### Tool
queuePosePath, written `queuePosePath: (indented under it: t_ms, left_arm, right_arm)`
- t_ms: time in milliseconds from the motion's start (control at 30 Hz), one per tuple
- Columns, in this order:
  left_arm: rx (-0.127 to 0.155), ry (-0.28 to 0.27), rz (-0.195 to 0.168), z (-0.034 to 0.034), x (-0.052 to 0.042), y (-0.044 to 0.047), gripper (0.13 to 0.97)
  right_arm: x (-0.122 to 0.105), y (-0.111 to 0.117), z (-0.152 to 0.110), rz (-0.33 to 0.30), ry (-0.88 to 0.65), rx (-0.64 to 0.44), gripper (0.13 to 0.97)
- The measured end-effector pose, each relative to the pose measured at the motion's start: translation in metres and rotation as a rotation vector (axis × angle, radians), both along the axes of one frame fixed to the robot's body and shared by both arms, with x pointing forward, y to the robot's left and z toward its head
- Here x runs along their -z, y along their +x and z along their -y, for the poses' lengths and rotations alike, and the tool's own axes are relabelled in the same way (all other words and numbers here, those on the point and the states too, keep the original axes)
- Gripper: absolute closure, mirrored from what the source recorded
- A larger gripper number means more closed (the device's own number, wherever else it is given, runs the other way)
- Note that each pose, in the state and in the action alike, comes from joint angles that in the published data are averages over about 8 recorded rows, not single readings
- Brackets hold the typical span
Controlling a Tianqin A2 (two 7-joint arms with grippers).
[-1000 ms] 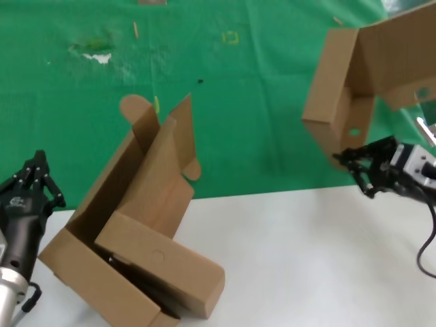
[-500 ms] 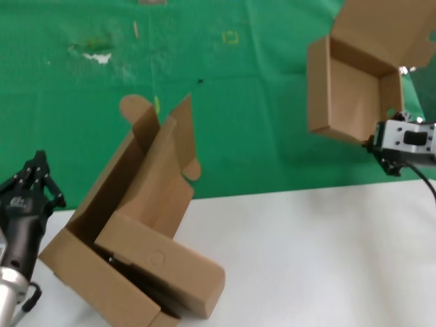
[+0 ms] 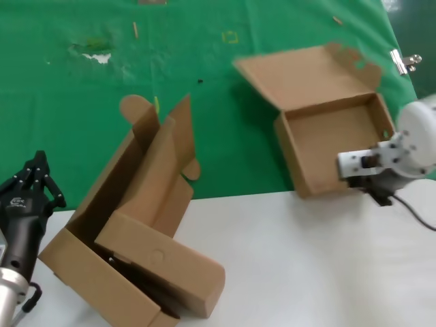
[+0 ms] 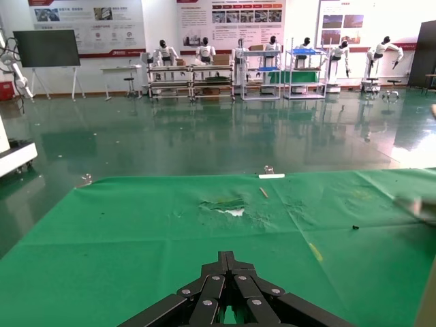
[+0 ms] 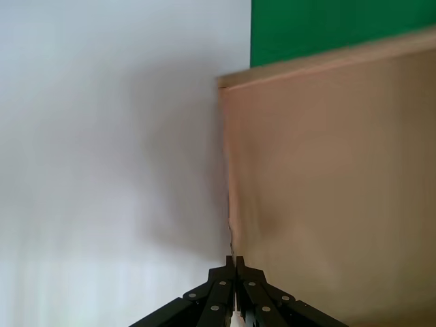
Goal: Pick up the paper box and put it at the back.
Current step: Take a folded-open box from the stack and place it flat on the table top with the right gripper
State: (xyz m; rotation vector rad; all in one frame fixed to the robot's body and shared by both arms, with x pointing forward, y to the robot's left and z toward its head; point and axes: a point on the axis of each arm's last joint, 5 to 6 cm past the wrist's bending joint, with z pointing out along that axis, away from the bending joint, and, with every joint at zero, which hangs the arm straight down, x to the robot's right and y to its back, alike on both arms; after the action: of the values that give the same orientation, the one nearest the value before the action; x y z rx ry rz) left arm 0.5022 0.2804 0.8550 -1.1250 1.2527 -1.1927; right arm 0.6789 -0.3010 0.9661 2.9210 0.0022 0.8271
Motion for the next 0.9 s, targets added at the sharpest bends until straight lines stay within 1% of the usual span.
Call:
queuePosePath:
  t_ms: [167,333,467,667,900]
  left_arm:
    - [0.0,0.0,0.0,0.0,0.0,0.0,0.957]
    - [0.0,0.0,0.0,0.0,0.0,0.0,0.957]
    - [0.0,0.0,0.0,0.0,0.0,0.0,0.957]
    - [0.0,0.0,0.0,0.0,0.0,0.0,0.957]
    - [0.0,0.0,0.0,0.0,0.0,0.0,0.957]
  right_arm:
    - [0.007,0.013,-0.027,-0.006,0.007,0.015,0.958]
    - [0.009,0.025,-0.049,0.007,0.01,0.024,0.958]
    - [0.007,0.032,-0.063,0.021,0.011,0.026,0.958]
    - [-0.001,0.036,-0.076,0.037,0.011,0.022,0.958]
    - [-0.01,0.039,-0.082,0.051,-0.003,0.017,0.958]
